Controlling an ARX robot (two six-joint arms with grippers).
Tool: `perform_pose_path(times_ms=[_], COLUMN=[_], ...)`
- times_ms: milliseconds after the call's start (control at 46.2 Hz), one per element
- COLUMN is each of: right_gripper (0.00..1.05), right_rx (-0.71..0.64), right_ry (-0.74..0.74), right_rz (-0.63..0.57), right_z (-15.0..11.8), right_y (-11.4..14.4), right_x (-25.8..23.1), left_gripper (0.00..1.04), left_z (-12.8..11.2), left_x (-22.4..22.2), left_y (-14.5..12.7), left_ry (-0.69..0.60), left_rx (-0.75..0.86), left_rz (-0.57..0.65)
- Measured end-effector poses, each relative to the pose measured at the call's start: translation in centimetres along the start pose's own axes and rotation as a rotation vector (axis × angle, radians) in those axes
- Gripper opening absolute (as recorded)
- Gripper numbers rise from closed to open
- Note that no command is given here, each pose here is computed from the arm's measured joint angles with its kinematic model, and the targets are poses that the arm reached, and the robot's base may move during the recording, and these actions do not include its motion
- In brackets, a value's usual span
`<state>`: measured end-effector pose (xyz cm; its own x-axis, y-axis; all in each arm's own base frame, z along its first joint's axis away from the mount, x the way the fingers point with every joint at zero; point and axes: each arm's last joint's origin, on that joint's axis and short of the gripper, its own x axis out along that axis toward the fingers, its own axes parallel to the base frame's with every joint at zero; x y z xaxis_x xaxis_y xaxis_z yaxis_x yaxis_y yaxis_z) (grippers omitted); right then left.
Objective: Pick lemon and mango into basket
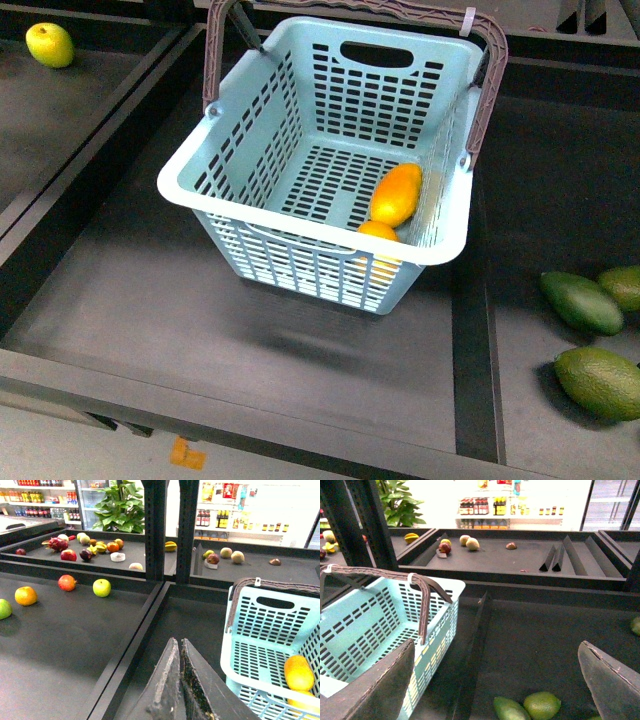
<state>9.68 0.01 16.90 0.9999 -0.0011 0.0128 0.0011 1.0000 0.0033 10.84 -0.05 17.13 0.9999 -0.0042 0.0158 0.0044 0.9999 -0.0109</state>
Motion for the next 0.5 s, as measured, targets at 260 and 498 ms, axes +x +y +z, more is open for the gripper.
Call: perform_pose_path(times_ms=[260,498], right_gripper=[0.96,0.96], right_rx=[0.000,0.000], right_ry=[0.000,0.000], right_rz=[0.000,0.000], right_z=[0.0,0.0], right_y=[0.0,0.0], right_x=[0.0,0.0], left_gripper=[0.03,0.03], left_z=[-0.3,-0.3], left_x=[-1.1,-1.1], left_y=[0.0,0.0], left_ry=[0.004,0.005], left_rx=[0.000,0.000], left_rz=[0.000,0.000])
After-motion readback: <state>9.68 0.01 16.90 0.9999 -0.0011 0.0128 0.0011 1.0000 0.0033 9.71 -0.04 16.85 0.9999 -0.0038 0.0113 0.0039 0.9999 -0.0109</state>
